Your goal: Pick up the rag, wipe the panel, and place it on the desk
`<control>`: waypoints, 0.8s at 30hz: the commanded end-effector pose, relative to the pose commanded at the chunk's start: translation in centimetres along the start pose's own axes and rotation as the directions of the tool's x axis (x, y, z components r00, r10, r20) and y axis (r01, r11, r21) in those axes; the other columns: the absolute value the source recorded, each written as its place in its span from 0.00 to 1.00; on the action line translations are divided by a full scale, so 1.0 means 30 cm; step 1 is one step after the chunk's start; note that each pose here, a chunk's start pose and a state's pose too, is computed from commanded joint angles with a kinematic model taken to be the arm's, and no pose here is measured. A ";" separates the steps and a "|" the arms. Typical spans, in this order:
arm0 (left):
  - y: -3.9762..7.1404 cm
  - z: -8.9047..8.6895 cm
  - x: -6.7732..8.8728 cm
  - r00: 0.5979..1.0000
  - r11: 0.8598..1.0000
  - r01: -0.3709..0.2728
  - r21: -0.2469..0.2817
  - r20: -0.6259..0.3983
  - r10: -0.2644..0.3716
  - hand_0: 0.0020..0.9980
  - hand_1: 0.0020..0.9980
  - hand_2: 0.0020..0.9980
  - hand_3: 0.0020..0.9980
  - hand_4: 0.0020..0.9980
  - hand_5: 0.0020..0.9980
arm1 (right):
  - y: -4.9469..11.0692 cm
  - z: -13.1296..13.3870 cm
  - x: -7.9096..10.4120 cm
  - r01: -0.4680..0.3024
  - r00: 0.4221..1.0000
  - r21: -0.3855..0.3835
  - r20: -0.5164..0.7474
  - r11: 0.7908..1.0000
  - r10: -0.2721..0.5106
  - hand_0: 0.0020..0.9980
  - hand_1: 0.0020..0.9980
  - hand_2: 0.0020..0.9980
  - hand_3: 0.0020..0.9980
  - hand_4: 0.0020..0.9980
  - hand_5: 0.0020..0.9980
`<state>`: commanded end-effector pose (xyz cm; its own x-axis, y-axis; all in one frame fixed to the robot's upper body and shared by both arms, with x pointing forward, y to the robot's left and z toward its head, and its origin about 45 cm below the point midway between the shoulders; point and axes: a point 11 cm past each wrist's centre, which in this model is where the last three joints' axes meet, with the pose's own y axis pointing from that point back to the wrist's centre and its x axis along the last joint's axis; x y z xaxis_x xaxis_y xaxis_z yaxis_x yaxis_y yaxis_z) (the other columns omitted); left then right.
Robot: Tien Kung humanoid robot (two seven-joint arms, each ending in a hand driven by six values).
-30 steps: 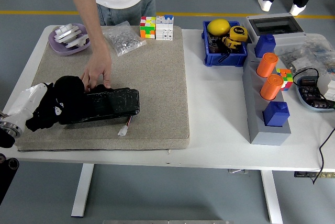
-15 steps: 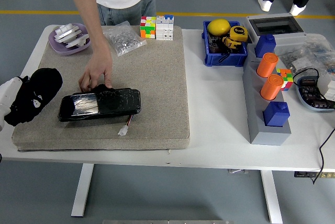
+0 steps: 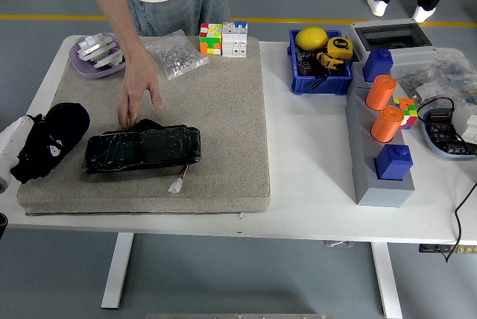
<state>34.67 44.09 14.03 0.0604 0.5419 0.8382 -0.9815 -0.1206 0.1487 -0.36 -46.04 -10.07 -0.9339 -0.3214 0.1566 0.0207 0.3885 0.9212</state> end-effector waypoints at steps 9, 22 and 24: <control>-0.001 -0.005 -0.005 1.000 1.000 0.026 0.013 0.012 -0.026 0.75 0.82 0.79 0.71 0.87 0.26 | 0.000 -0.009 0.000 -0.001 1.000 0.005 -0.004 1.000 0.001 0.76 0.66 0.67 0.62 1.00 0.47; 0.021 -0.003 0.017 0.999 0.999 0.036 0.002 -0.039 -0.036 0.89 0.91 0.86 0.84 1.00 0.58 | 0.000 -0.015 0.011 -0.009 1.000 0.009 -0.007 1.000 0.009 0.76 0.66 0.67 0.62 1.00 0.47; 0.028 0.004 0.026 0.998 1.000 0.023 -0.010 -0.064 -0.024 0.89 0.91 0.86 0.84 1.00 0.58 | 0.000 -0.015 0.012 -0.010 1.000 0.010 -0.008 1.000 0.010 0.76 0.66 0.67 0.62 1.00 0.47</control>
<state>33.92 44.33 14.87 0.0722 0.5965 0.7993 -0.9815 -0.1000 0.1632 -0.54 -46.56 -9.85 -0.9306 -0.3248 0.1686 0.0264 0.4000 0.9162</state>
